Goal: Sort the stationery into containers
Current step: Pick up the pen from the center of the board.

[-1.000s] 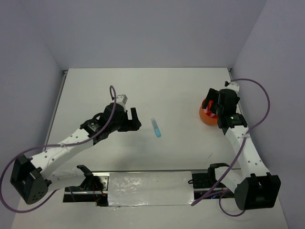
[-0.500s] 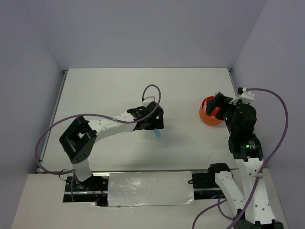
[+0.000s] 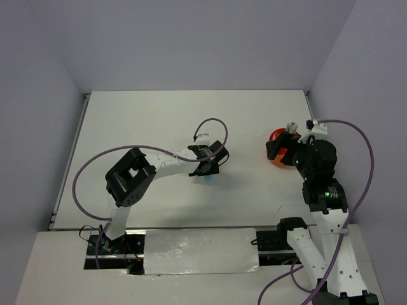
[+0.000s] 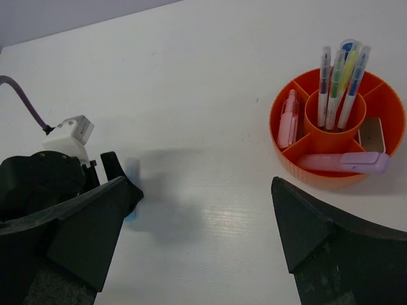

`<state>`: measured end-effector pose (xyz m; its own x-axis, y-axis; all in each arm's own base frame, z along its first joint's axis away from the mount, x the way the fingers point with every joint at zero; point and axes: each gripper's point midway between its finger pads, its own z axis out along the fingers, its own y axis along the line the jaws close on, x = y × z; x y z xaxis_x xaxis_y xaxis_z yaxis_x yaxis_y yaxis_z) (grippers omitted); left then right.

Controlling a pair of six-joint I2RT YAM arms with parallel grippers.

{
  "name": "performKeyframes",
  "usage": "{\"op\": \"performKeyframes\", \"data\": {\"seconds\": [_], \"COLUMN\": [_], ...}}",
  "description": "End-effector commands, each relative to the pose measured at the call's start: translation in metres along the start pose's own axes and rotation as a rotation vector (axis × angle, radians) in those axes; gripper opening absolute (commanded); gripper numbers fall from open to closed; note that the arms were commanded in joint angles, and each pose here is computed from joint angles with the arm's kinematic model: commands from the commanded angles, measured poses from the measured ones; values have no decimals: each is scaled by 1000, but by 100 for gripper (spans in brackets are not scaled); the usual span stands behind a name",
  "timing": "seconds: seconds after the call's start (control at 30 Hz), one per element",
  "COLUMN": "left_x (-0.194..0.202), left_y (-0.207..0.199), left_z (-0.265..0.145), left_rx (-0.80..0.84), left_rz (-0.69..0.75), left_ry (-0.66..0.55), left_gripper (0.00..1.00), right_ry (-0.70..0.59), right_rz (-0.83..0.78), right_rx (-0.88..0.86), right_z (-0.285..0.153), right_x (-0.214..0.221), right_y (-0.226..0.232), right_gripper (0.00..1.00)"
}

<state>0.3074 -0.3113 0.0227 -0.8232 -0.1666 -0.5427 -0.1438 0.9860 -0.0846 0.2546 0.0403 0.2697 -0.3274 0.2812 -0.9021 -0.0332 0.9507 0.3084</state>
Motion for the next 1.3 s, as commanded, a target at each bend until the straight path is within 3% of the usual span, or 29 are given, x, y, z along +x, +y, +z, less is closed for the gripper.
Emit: {"op": "performKeyframes", "data": {"seconds": [0.0, 0.47, 0.53, 0.73, 0.77, 0.87, 0.9, 0.97, 1.1, 1.27], "left_x": [6, -25, -25, -5, -2, 5, 6, 14, 17, -28], "left_y": [6, 5, 6, 11, 12, 12, 12, 13, 18, 8], "left_z": [9, 18, 23, 34, 37, 45, 46, 47, 31, -49], "left_rx": [-55, -7, -15, -15, -17, -23, -25, -17, 25, 191], "left_rz": [4, 53, 59, 61, 68, 77, 75, 71, 11, -132], "left_ry": [-3, -8, 6, 57, 65, 96, 102, 125, 123, -53], "left_gripper": [80, 80, 71, 64, 60, 36, 18, 2, 0, 0], "right_ry": [-10, 13, 12, -2, 3, 21, 28, 24, 75, 38], "right_rz": [-8, 3, 2, 3, 5, 14, 15, 13, 98, 174], "right_rx": [-58, -116, -122, -119, -138, -163, -204, -301, -616, -690], "right_z": [1, 1, 0, -4, -5, -2, -1, 4, 4, 13], "right_x": [-1, 7, 7, 6, 8, 16, 19, 30, 75, 122], "right_y": [11, 20, 21, 20, 23, 26, 32, 44, 85, 113], "right_gripper": [100, 100, 100, 100, 100, 100, 100, 100, 100, 100]}}
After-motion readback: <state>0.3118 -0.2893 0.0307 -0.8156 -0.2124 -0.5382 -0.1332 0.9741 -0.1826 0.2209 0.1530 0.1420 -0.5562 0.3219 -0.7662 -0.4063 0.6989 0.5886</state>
